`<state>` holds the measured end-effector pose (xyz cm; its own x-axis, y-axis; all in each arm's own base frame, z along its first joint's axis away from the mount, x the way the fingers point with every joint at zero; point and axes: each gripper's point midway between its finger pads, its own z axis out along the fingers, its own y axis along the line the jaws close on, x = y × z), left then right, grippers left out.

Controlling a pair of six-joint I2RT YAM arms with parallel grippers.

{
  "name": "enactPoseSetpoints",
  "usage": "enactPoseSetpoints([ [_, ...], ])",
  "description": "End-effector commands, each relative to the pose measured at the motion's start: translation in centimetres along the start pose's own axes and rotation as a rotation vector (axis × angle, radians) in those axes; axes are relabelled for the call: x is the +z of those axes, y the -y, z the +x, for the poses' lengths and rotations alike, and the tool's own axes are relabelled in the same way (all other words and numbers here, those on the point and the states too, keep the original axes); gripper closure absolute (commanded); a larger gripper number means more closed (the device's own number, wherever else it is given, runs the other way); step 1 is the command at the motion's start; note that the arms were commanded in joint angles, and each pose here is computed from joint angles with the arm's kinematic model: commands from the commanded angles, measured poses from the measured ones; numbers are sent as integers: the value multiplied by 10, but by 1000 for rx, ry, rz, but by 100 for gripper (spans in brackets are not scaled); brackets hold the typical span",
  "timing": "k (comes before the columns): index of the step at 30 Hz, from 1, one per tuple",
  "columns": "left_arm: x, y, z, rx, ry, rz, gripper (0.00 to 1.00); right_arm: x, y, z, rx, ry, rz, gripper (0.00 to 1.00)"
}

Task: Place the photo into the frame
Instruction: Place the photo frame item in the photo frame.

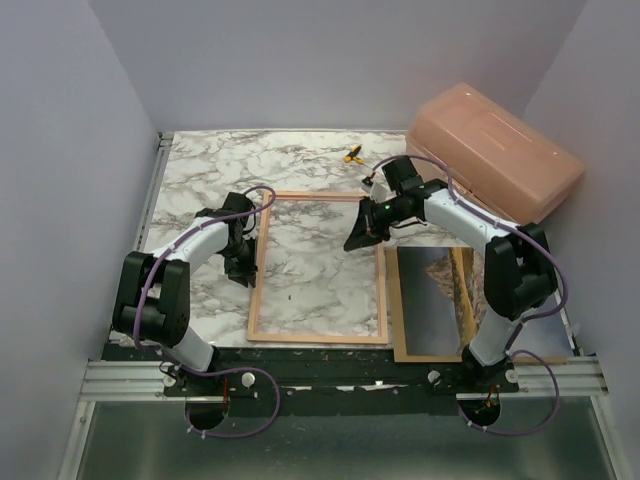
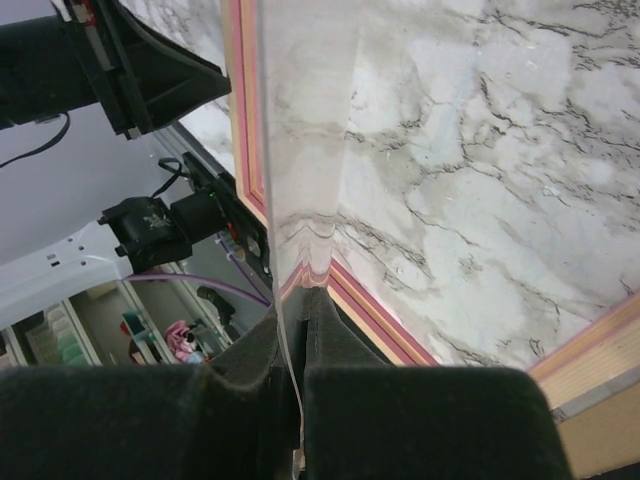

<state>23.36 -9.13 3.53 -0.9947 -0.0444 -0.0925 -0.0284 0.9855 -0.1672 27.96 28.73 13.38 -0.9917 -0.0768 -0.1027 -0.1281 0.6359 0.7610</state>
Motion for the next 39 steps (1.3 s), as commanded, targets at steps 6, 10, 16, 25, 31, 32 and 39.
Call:
enactPoseSetpoints([
  [6,13,1,7,14,-37,-8,78,-22,-80,-7,-185,81,-340,99],
  [10,14,2,8,16,-38,-8,79,-28,-97,-10,-197,104,-426,100],
  [16,14,2,8,16,-39,-8,79,-13,-75,-14,-128,92,-345,100],
  [25,13,2,7,16,-39,-8,79,-1,-39,-6,-60,82,-190,100],
  [31,14,2,8,17,-39,-9,79,1,-16,1,-46,72,-74,100],
  [32,13,2,8,17,-39,-9,79,1,-12,3,-45,67,-50,100],
  [39,13,2,8,18,-39,-9,79,2,8,5,-33,47,55,100],
])
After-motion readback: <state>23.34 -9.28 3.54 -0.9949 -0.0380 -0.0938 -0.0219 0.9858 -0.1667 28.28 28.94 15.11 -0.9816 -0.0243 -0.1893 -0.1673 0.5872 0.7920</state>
